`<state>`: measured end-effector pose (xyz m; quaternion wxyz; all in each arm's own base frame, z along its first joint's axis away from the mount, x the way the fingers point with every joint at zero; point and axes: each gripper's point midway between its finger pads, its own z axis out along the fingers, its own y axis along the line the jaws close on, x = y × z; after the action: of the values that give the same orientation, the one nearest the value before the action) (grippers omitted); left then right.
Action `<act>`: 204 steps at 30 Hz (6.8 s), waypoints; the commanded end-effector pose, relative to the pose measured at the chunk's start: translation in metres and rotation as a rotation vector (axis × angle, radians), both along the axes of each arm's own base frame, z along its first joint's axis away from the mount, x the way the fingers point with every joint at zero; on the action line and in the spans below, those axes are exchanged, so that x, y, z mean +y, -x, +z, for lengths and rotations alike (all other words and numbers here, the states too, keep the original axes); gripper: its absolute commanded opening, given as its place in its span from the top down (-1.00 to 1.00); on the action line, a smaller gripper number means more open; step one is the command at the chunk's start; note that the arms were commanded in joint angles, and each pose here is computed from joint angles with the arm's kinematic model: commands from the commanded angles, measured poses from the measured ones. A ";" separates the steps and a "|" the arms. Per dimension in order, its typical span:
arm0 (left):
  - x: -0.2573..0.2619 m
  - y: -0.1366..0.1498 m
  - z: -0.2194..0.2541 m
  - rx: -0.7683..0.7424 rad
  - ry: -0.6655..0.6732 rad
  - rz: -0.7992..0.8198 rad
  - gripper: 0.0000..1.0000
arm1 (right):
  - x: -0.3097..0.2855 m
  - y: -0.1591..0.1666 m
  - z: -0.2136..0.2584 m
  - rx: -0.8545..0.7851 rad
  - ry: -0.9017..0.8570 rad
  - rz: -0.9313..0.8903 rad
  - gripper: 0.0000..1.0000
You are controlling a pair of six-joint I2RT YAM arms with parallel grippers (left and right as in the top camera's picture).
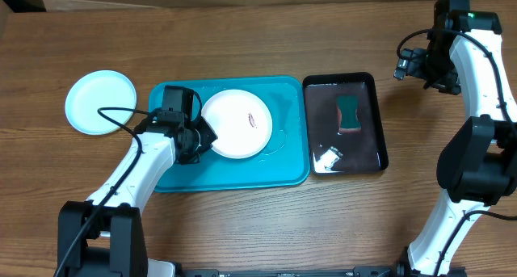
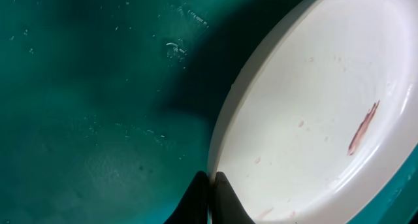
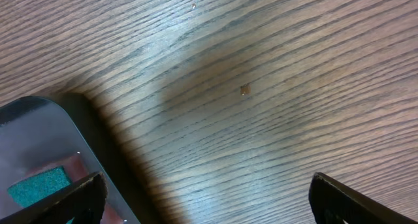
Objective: Clean dirty plates on tray and stack at the side
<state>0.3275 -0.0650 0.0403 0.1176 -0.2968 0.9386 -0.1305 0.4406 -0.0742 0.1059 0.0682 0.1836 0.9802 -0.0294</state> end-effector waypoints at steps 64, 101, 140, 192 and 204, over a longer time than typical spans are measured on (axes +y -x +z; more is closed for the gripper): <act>-0.012 0.018 -0.034 0.084 0.019 -0.150 0.39 | 0.165 0.035 -0.056 0.038 0.011 0.364 -0.23; -0.013 0.017 -0.034 0.079 0.014 -0.158 0.49 | 0.151 0.036 -0.089 0.024 0.055 0.292 -0.28; -0.014 0.017 -0.034 0.079 0.018 -0.159 0.40 | 0.162 0.031 -0.090 0.000 -0.007 0.301 0.37; -0.008 0.006 -0.014 0.062 0.018 -0.141 0.63 | 0.161 0.035 -0.091 0.015 -0.005 0.307 0.28; -0.006 0.006 -0.018 0.062 0.007 -0.138 0.69 | 0.161 0.035 -0.091 0.015 -0.005 0.307 0.28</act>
<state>0.3180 -0.0748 0.0209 0.0691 -0.2423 0.9579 -0.1375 0.4061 0.0890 0.0131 0.0624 0.0324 0.9974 -0.0163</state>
